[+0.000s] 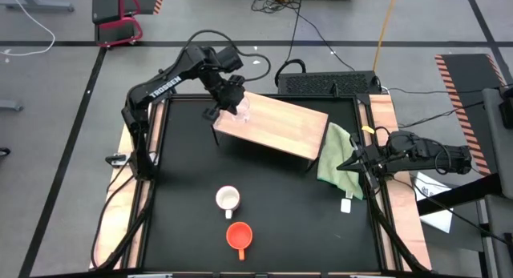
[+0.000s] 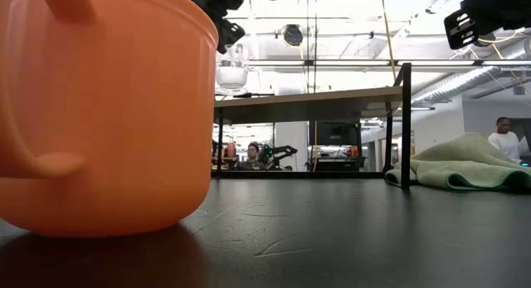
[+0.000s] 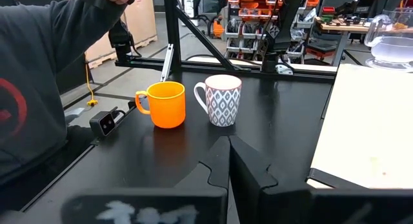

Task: Stack small to large cups/mugs on shelf
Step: Put the transparent mug on the shelf

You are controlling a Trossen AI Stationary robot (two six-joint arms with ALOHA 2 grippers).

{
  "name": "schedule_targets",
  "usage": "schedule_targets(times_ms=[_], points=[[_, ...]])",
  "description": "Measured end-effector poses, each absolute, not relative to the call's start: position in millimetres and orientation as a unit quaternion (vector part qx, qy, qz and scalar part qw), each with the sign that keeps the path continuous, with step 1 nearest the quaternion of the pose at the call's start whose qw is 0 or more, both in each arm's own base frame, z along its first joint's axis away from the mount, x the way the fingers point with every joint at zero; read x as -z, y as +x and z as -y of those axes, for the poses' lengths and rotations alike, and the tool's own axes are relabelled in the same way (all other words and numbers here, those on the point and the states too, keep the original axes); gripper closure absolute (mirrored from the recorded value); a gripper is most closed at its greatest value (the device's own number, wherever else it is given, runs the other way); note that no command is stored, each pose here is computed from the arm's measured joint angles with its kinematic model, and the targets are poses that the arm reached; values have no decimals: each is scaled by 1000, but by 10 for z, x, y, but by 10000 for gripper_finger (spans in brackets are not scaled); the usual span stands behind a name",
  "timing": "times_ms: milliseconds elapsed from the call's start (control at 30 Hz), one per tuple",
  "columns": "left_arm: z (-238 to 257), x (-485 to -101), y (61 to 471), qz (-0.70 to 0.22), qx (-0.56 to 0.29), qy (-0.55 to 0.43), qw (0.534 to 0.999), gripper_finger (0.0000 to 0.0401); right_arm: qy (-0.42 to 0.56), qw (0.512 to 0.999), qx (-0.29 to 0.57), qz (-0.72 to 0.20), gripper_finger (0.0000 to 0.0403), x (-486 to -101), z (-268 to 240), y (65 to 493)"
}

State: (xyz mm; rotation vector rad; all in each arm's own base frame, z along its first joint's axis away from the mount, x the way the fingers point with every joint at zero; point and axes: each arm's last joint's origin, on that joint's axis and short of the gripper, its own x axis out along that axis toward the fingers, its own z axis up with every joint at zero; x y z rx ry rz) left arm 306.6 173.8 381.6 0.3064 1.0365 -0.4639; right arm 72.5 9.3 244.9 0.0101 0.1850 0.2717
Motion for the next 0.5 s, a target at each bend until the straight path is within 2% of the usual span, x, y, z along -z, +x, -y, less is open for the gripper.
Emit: schedule_targets(times_ms=[167,500], points=[[-1723,-3808,3080,-480,225,134,837,401,5,987,-135,-92,403,-2449,-93,724],[-1779,-3550,3138,-506,221,126,824,401,5,987,-135,-92,403,-2449,-93,724]])
